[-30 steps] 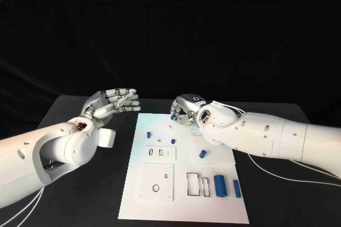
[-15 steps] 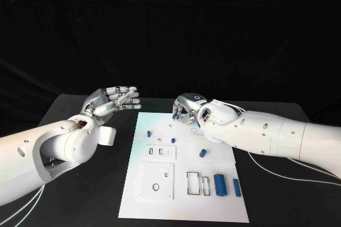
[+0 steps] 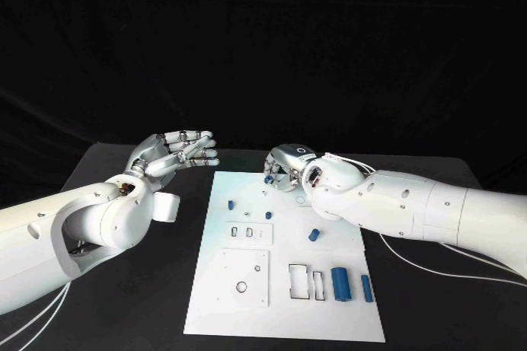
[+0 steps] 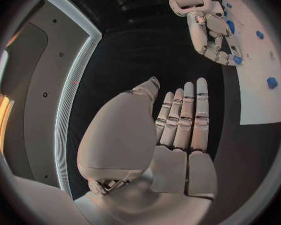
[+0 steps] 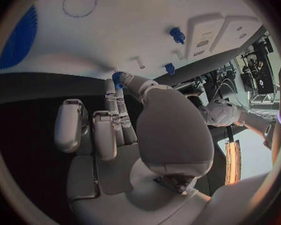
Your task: Assemble the parts on the task board
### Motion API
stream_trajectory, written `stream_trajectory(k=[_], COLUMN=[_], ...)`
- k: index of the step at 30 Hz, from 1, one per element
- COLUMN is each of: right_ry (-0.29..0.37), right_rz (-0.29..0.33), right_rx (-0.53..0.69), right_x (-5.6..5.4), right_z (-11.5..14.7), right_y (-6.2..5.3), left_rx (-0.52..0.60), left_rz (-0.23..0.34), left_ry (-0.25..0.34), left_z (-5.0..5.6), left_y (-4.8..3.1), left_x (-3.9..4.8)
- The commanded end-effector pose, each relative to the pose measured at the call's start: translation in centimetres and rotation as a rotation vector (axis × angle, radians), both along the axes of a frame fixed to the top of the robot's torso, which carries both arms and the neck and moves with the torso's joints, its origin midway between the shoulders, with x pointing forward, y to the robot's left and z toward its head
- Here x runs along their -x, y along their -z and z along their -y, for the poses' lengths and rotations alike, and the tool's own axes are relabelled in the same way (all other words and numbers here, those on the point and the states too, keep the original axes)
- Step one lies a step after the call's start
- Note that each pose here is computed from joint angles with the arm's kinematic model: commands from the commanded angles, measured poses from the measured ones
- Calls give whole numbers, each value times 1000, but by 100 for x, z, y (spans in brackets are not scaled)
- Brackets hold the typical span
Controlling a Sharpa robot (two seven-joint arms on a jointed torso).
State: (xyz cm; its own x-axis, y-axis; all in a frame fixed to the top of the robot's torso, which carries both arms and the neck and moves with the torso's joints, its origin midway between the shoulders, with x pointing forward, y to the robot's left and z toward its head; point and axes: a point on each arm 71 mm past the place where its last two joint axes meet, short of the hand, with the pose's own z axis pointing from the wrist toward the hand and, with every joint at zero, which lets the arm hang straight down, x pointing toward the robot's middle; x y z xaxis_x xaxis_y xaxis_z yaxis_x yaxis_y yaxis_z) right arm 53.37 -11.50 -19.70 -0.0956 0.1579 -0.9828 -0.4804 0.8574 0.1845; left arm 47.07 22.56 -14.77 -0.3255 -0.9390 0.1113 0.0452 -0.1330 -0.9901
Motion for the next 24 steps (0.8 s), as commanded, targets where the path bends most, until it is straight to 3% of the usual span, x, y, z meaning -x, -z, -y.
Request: stream_trajectory(k=[1, 12, 17, 24], right_ry=[-14, -3, 0, -2], right_rz=[-17, -44, -17, 9], right_rx=[13, 40, 21, -8], right_x=[10, -15, -30, 32], right_z=[-23, -27, -10, 94], right_y=[22, 58, 39, 3], left_rx=[7, 7, 7, 4], left_rz=[10, 12, 12, 12], left_ry=[22, 22, 20, 14], left_z=[27, 27, 23, -2], left_y=[-23, -32, -35, -33], left_x=[6, 2, -1, -9])
